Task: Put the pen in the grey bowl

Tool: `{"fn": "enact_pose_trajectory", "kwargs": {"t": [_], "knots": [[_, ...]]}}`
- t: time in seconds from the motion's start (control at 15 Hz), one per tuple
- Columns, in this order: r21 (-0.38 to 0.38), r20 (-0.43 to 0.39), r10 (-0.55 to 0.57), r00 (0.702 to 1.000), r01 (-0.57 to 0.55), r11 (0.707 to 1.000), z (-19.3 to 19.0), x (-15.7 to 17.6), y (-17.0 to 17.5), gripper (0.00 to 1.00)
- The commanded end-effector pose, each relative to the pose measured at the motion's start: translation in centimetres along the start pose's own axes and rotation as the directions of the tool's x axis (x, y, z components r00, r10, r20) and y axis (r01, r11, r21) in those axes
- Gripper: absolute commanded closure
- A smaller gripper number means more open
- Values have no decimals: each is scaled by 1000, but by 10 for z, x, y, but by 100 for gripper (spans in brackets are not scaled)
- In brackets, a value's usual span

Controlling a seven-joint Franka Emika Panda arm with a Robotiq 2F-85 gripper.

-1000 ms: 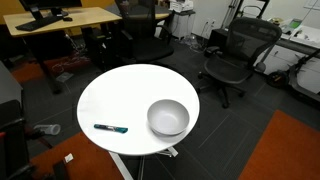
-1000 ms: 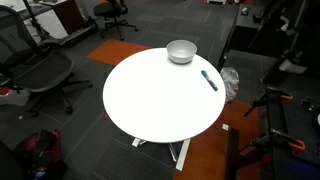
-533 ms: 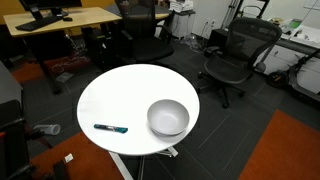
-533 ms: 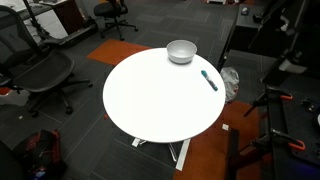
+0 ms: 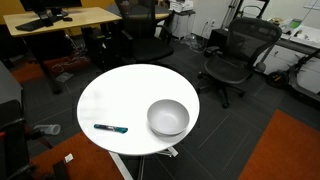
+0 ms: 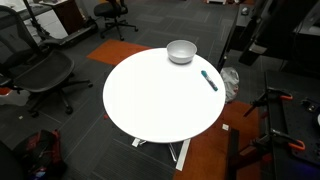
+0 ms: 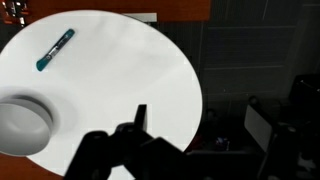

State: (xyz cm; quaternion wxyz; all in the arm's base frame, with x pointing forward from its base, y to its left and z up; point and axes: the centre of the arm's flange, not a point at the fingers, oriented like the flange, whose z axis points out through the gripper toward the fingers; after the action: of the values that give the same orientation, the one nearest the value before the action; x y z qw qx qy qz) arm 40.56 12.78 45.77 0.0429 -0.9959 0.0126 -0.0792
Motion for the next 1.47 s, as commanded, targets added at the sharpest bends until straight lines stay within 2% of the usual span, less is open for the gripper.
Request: {"fn": "enact_pose_trajectory", "kwargs": {"t": [0.0, 0.27, 0.67, 0.93, 1.4], "knots": [[-46, -50, 135, 990, -138, 989, 6, -5, 32, 0], [-87, -58, 278, 959, -283, 955, 17, -6, 68, 0], [-121, -77, 431, 899, -437, 891, 38, -4, 122, 0], [-138, -90, 521, 849, -528, 838, 54, -6, 154, 0], [-157, -75, 650, 756, -653, 741, 98, -19, 188, 0]]}}
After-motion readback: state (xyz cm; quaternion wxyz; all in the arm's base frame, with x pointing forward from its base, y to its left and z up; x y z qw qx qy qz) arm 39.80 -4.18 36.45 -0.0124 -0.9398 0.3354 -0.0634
